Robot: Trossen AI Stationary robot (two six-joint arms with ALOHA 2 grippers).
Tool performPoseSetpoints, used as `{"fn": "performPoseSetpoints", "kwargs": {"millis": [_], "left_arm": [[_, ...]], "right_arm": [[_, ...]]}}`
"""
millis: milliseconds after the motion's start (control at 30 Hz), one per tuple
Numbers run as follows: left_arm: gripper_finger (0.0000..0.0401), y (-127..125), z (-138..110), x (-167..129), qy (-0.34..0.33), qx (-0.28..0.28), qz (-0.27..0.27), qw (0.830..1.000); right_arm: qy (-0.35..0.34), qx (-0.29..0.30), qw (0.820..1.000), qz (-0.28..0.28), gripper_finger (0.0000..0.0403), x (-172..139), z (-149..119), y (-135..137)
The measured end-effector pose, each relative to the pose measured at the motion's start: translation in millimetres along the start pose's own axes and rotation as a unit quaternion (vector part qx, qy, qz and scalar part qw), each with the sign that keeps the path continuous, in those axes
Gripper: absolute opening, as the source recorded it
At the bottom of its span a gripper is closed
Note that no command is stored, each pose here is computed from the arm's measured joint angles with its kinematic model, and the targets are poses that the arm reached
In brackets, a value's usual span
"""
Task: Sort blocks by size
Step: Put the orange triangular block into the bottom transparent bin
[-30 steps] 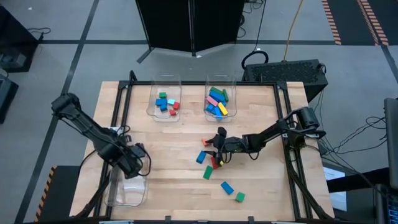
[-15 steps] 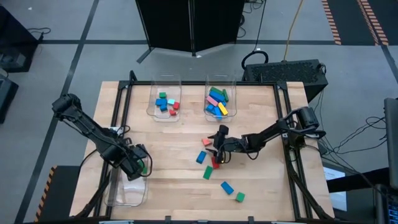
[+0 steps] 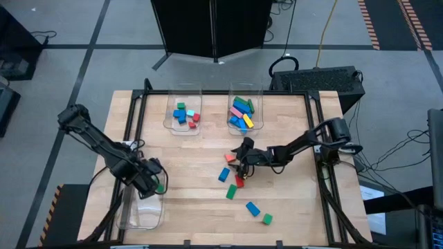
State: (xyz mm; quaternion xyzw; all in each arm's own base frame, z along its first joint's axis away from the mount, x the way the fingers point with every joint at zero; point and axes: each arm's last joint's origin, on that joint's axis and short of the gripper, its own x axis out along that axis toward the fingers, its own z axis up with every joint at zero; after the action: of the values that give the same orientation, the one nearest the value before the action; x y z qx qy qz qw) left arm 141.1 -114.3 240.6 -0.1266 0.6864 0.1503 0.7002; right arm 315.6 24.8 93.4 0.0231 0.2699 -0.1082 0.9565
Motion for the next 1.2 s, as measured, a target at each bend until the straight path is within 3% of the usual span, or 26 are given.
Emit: {"fn": "performPoseSetpoints", "kwargs": {"millis": [267,533,633,733,833,1000,1200], "left_arm": [[0.0235,-4,10,-36,-0.118,0.015,0.009,0.993],[0.0235,-1,15,-39,-0.203,0.024,0.058,0.977],[0.0235,-1,18,-41,-0.252,0.017,0.079,0.964],[0.0235,-4,24,-44,-0.326,0.008,0.089,0.941],[0.0235,-12,30,-47,-0.365,0.049,0.089,0.925],[0.0235,-27,41,-46,-0.404,0.120,0.112,0.900],[0.0235,-51,62,-29,-0.402,0.226,0.158,0.873]], "right_arm": [[0.005,-0.004,1.000,-0.003,0.0270,28,-1,8],[0.025,0.001,1.000,0.000,0.0188,27,-2,10],[0.027,0.000,1.000,0.002,0.0163,26,-3,14],[0.021,-0.007,1.000,0.006,0.0137,24,-3,19],[0.015,-0.012,1.000,0.018,0.0114,19,2,22],[-0.018,-0.004,0.998,0.064,0.0115,4,24,26],[-0.063,0.018,0.988,0.139,0.0122,-6,44,30]]}}
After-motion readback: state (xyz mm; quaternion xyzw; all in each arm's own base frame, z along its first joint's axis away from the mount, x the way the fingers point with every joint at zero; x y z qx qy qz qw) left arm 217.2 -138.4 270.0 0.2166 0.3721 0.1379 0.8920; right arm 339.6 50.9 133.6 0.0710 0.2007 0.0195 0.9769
